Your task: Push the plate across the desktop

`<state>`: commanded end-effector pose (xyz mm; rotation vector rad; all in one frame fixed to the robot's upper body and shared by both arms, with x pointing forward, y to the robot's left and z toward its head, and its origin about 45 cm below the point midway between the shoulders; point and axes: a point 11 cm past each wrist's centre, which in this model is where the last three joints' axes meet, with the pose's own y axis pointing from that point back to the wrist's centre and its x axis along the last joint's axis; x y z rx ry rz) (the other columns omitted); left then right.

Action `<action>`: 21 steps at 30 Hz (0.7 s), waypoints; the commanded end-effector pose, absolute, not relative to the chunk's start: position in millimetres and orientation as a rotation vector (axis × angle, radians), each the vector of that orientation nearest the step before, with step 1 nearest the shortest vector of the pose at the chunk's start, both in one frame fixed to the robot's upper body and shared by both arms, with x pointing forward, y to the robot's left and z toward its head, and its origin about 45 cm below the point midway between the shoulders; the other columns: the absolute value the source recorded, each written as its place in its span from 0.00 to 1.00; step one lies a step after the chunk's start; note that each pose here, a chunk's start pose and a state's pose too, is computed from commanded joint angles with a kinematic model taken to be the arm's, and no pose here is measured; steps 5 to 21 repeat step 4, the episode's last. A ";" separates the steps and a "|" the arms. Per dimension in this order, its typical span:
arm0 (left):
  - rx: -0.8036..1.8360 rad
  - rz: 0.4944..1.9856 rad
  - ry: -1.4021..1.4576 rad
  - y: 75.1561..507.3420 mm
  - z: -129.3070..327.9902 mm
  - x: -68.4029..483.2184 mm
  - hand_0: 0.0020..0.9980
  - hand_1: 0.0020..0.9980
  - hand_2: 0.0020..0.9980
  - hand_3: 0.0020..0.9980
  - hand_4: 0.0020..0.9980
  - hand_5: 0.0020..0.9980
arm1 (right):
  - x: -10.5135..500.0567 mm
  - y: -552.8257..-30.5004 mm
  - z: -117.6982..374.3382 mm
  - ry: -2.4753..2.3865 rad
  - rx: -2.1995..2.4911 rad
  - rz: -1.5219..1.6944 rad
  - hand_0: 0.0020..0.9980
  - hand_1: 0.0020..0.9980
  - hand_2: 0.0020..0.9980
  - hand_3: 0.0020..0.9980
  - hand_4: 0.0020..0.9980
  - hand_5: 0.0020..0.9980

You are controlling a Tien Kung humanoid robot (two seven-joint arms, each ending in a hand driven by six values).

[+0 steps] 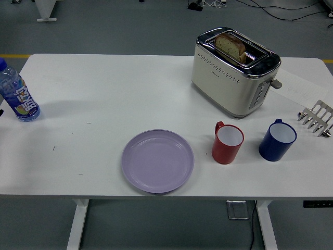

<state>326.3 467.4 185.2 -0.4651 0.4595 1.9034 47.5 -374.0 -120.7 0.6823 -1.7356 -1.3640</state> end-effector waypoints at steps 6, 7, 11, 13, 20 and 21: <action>-0.470 1.904 0.460 467.7 185.7 326.6 0.75 0.74 0.71 0.68 0.59 1.00 | 48.9 -374.0 -120.5 -1.737 0.685 -1.363 0.58 0.52 0.61 0.59 0.27 0.57; -0.470 1.904 0.460 467.7 185.7 326.6 0.75 0.74 0.71 0.68 0.59 1.00 | 48.9 -374.0 -120.5 -1.737 0.685 -1.363 0.58 0.52 0.61 0.59 0.27 0.57; -0.470 1.904 0.460 467.7 185.7 326.6 0.75 0.74 0.71 0.68 0.59 1.00 | 48.9 -374.0 -120.5 -1.737 0.685 -1.363 0.58 0.52 0.61 0.59 0.27 0.57; -0.470 1.904 0.460 467.7 185.7 326.6 0.75 0.74 0.71 0.68 0.59 1.00 | 48.9 -374.0 -120.5 -1.737 0.685 -1.363 0.58 0.52 0.61 0.59 0.27 0.57; -0.470 1.904 0.460 467.7 185.7 326.6 0.75 0.74 0.71 0.68 0.59 1.00 | 48.9 -374.0 -120.5 -1.737 0.685 -1.363 0.58 0.52 0.61 0.59 0.27 0.57; -0.470 1.904 0.460 467.7 185.7 326.6 0.75 0.74 0.71 0.68 0.59 1.00 | 48.9 -374.0 -120.5 -1.737 0.685 -1.363 0.58 0.52 0.61 0.59 0.27 0.57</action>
